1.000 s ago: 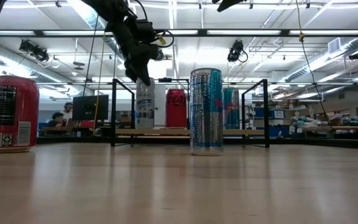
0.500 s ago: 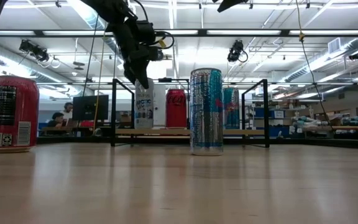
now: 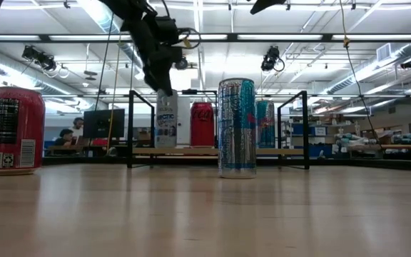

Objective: Place canned beverage on shelf
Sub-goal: Put the top white-blue soda can on the shelf, then put the blue soda can aligned with the other blue soda can on the shelf

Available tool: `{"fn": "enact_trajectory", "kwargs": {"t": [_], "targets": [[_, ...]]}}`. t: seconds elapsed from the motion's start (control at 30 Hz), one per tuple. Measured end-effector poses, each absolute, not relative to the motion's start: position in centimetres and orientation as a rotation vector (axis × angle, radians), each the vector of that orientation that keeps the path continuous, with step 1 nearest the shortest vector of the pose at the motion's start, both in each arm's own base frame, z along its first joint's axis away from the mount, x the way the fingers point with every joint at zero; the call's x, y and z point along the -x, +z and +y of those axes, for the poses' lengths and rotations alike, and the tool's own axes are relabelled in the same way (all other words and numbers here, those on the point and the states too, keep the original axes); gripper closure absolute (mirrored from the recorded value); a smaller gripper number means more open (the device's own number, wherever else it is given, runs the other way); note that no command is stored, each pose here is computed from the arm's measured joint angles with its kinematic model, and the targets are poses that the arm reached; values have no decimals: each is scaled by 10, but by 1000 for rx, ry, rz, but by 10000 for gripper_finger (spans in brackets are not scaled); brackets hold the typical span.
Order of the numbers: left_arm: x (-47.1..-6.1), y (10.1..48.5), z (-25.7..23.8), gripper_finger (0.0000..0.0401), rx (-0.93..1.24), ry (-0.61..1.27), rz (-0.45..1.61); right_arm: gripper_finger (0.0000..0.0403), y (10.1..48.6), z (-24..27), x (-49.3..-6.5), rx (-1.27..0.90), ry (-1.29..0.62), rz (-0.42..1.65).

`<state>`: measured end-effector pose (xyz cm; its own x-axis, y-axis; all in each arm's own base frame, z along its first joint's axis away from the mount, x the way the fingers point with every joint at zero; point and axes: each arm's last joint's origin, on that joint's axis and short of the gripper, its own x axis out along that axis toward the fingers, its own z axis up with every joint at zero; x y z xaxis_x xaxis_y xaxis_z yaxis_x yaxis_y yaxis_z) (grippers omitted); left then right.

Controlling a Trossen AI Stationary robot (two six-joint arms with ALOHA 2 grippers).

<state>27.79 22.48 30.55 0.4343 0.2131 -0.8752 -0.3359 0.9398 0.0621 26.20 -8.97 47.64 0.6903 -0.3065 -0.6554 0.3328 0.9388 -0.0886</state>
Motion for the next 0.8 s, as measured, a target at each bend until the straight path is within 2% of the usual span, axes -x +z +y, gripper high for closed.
{"fn": "enact_trajectory", "kwargs": {"t": [0.37, 0.5, 0.8], "targets": [[-271, 375, 219, 83, 163, 408, 958, 89, 476, -89, -262, -49, -359, 731], [-264, 389, 212, 83, 185, 395, 993, 89, 472, -86, -260, -94, -281, 768], [-261, 400, 183, 83, 252, 250, 1003, 89, 415, -77, -286, -134, -144, 929]]}}
